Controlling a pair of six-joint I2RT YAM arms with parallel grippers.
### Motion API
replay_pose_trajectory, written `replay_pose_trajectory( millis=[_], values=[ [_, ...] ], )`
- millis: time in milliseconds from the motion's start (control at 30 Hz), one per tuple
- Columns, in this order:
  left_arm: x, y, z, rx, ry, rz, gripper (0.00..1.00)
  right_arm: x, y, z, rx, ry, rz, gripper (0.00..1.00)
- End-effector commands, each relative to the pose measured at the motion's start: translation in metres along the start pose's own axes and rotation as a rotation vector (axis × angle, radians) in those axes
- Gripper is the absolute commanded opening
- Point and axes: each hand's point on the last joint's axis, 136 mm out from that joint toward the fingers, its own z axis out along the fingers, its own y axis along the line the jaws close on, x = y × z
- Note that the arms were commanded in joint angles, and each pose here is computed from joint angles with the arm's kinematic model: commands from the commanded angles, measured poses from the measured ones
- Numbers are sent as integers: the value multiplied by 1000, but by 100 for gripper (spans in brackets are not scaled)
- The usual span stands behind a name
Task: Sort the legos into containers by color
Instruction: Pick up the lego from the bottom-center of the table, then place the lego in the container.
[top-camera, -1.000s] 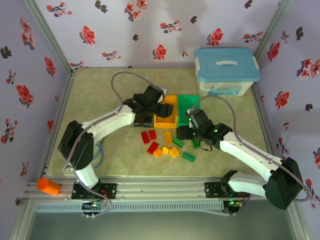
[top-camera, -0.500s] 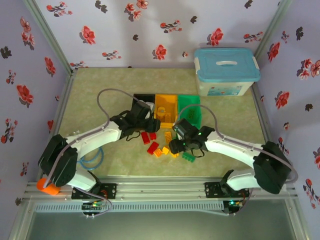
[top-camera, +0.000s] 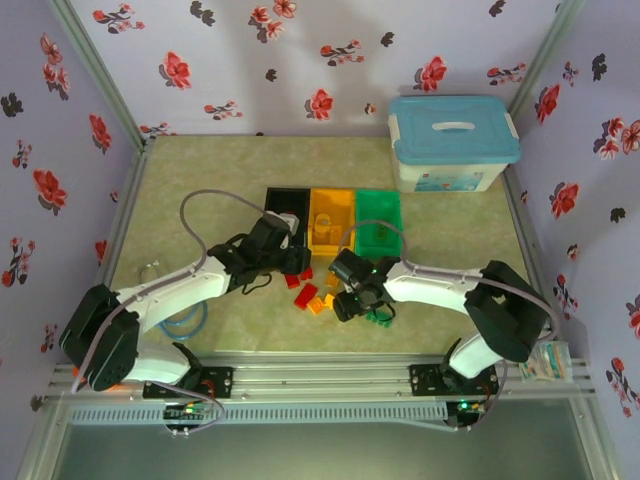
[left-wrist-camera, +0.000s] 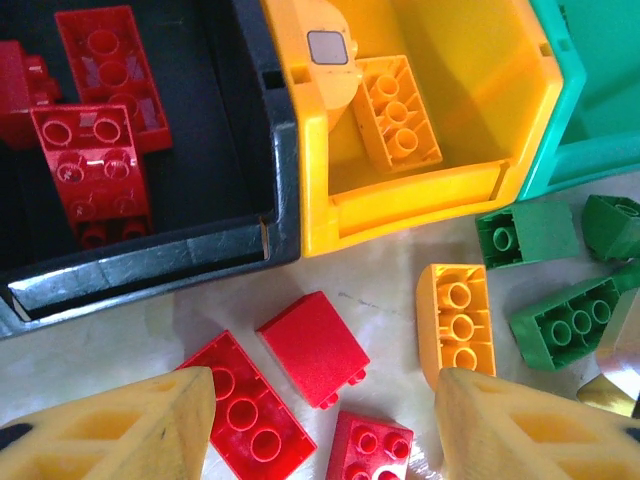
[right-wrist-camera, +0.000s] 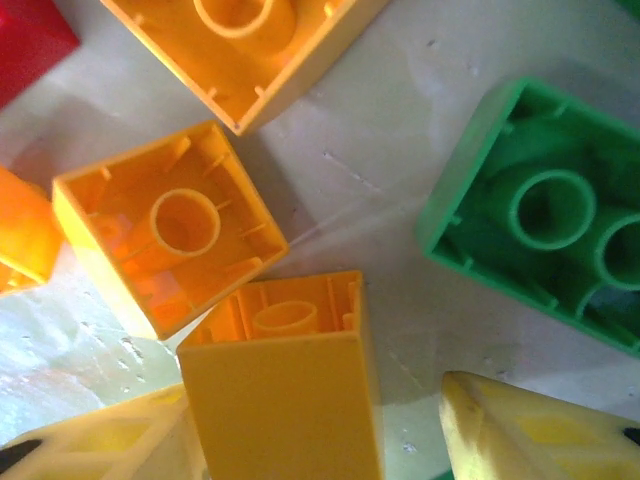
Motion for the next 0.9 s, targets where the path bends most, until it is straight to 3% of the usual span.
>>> replay_pose_trajectory(
  millis=[0,300,500,667,867],
  values=[
    [-3,3,-6,-4,-36,-28,59,-7,5,-1,19,-9,-17,57],
    [4,7,-12,-8,-38,-30,58,-16,9,-11,44,-35,-32,33],
    [16,0,-14,8,-24,-2,58,-38,15,-46,30,-142,-52,31],
    [27,-11,-16,30,-17,33,58,-78,7,-84,83,-282,-64,32],
    [39,-20,-24,42,-14,64,58,-132,-11,-110,110,-355,-11,33]
  ],
)
